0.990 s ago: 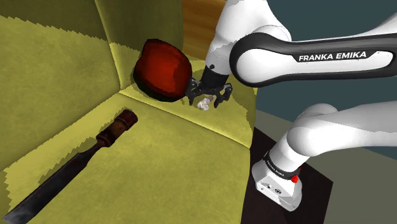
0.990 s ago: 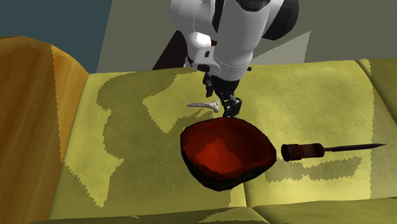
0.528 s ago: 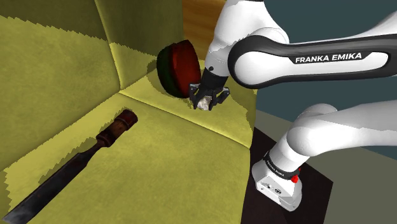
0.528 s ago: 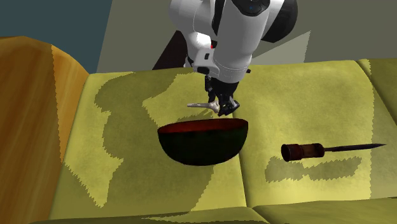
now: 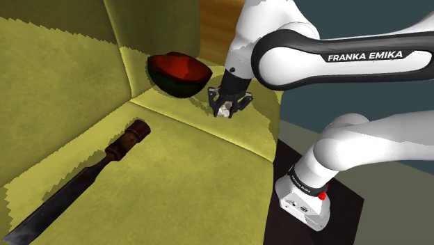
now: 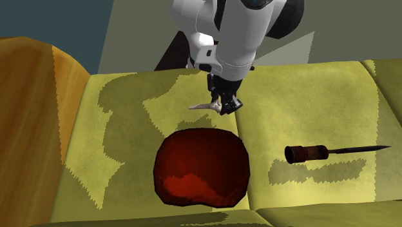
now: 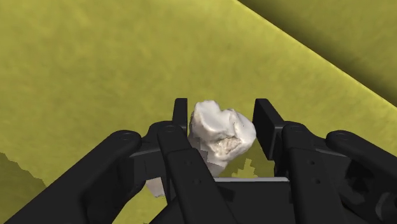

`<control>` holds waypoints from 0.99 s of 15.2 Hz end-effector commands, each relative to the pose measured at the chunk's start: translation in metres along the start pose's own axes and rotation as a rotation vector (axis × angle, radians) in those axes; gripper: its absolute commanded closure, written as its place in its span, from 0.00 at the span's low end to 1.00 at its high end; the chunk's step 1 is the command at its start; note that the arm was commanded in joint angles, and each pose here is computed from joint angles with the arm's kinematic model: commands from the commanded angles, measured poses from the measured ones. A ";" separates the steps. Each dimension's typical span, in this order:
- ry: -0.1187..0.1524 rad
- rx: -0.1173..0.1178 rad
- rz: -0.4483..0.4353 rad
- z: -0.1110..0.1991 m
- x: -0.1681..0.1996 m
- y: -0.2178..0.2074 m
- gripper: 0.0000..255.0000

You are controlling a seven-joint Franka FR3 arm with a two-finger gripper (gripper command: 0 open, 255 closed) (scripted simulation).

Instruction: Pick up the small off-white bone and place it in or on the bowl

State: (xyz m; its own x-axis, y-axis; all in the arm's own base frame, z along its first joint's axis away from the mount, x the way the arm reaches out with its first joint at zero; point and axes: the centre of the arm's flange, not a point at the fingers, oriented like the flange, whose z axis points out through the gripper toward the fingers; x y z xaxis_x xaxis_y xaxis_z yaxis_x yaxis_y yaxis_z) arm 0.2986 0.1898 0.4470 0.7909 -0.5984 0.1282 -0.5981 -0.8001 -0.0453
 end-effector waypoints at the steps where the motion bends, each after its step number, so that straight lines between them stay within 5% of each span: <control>1: -0.001 -0.001 0.000 -0.011 0.001 0.000 1.00; 15: -0.001 -0.001 0.000 -0.084 0.010 -0.004 1.00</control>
State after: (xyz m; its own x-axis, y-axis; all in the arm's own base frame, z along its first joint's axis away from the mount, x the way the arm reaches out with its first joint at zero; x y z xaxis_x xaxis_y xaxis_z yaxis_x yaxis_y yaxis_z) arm 0.2975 0.1904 0.5255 0.7909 -0.5984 0.1278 -0.5981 -0.8001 -0.0452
